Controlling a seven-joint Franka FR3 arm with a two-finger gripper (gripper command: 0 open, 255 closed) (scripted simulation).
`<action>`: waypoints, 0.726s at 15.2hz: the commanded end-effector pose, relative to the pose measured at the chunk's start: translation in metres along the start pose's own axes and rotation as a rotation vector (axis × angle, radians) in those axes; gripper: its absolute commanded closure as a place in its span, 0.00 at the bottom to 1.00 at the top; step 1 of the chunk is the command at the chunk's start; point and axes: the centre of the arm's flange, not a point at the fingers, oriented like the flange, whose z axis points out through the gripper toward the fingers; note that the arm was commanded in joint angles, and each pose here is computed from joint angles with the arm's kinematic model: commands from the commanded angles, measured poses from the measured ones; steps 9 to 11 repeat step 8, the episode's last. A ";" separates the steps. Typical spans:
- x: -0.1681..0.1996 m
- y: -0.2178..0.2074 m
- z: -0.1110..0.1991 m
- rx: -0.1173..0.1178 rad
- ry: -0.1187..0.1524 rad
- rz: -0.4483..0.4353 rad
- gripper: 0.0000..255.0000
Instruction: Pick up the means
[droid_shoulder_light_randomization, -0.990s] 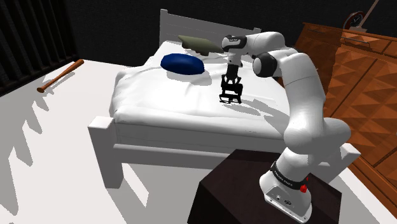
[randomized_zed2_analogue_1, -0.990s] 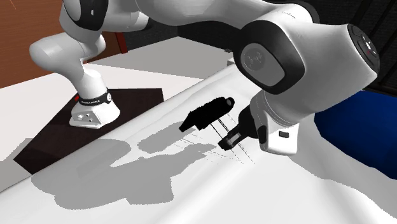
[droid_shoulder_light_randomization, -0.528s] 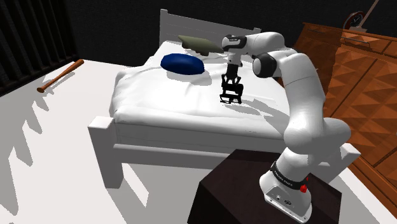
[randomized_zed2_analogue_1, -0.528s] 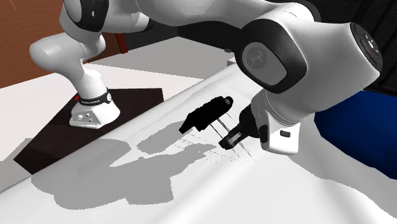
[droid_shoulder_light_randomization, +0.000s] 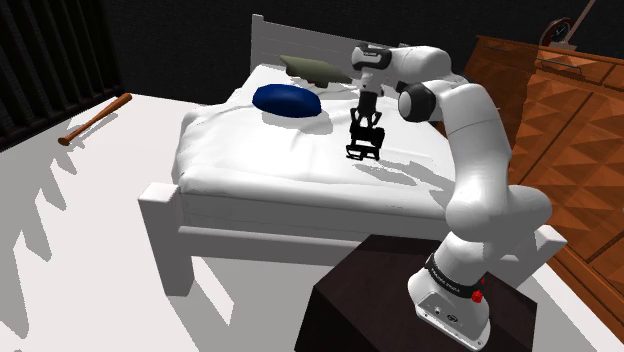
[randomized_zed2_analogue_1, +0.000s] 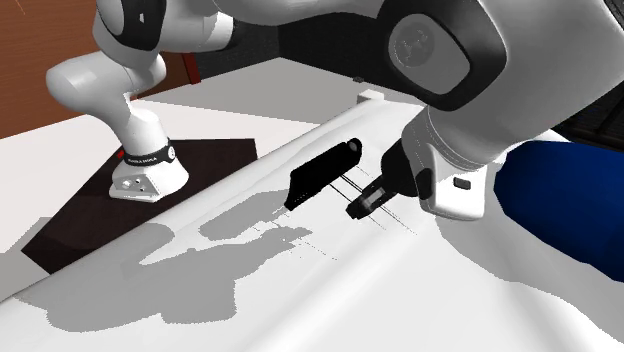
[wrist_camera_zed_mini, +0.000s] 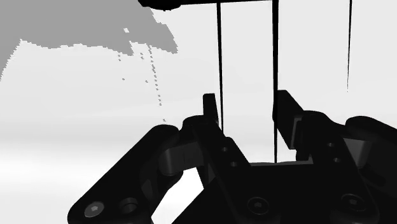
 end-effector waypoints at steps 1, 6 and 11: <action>-0.005 -0.001 -0.009 0.000 0.000 0.000 1.00; -0.018 0.000 -0.032 0.000 0.000 0.000 1.00; -0.018 0.000 -0.033 0.000 0.000 0.000 1.00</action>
